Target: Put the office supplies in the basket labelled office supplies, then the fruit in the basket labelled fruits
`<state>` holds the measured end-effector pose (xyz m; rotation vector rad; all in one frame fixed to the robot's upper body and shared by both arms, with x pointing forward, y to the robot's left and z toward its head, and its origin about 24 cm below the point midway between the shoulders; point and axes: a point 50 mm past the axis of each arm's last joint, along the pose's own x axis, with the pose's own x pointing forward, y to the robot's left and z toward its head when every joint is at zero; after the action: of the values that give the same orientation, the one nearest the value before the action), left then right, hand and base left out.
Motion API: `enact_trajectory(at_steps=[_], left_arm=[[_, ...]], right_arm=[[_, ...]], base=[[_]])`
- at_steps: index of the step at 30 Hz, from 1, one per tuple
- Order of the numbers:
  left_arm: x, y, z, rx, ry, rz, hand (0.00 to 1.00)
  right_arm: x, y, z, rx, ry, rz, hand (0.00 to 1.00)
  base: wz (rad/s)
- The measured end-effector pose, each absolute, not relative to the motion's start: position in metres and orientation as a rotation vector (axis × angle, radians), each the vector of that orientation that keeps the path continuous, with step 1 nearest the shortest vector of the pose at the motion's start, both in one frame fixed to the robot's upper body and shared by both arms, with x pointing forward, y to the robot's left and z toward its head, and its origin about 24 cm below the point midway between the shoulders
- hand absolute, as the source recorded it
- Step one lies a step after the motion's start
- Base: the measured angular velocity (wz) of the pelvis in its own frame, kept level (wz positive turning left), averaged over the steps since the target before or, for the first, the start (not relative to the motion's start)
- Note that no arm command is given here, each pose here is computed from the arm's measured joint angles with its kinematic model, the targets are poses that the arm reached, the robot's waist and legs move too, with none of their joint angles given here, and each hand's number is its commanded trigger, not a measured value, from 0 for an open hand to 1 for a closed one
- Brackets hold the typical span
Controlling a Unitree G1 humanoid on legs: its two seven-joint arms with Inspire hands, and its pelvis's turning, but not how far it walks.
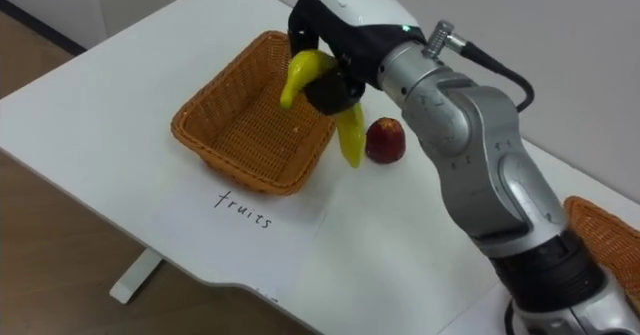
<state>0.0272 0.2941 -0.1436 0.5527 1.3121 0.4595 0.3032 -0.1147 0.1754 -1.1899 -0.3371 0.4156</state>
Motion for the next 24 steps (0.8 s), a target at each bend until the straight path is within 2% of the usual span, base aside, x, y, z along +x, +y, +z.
enact_trajectory(at_steps=[9,10,11,13,14,15,16,17,24], left_arm=[[0.024,0.294,-0.145,0.553,1.342,0.460,0.00],[0.024,0.294,-0.145,0.553,1.345,0.460,0.00],[0.026,0.294,-0.145,0.553,1.340,0.460,0.00],[0.028,0.294,-0.145,0.553,1.335,0.460,0.00],[0.029,0.294,-0.144,0.554,1.332,0.460,0.00],[0.029,0.294,-0.144,0.556,1.331,0.459,0.00],[0.030,0.294,-0.145,0.561,1.330,0.452,0.00],[0.030,0.294,-0.145,0.561,1.329,0.451,0.00],[0.037,0.294,-0.143,0.636,1.304,0.393,0.00]], right_arm=[[0.303,-0.100,0.161,-1.157,-0.337,0.449,1.00],[0.303,-0.100,0.161,-1.149,-0.336,0.454,0.97],[0.303,-0.100,0.161,-1.139,-0.339,0.455,0.84],[0.303,-0.099,0.161,-1.129,-0.344,0.457,0.72],[0.303,-0.099,0.161,-1.128,-0.347,0.456,0.49],[0.303,-0.099,0.162,-1.129,-0.348,0.455,0.39],[0.303,-0.099,0.162,-1.127,-0.352,0.452,0.07],[0.303,-0.099,0.162,-1.126,-0.354,0.449,0.00],[0.302,-0.092,0.164,-1.092,-0.382,0.437,0.00]], base=[[0.07],[0.05],[0.04],[0.00],[0.00],[0.00],[0.00],[0.00],[0.04]])
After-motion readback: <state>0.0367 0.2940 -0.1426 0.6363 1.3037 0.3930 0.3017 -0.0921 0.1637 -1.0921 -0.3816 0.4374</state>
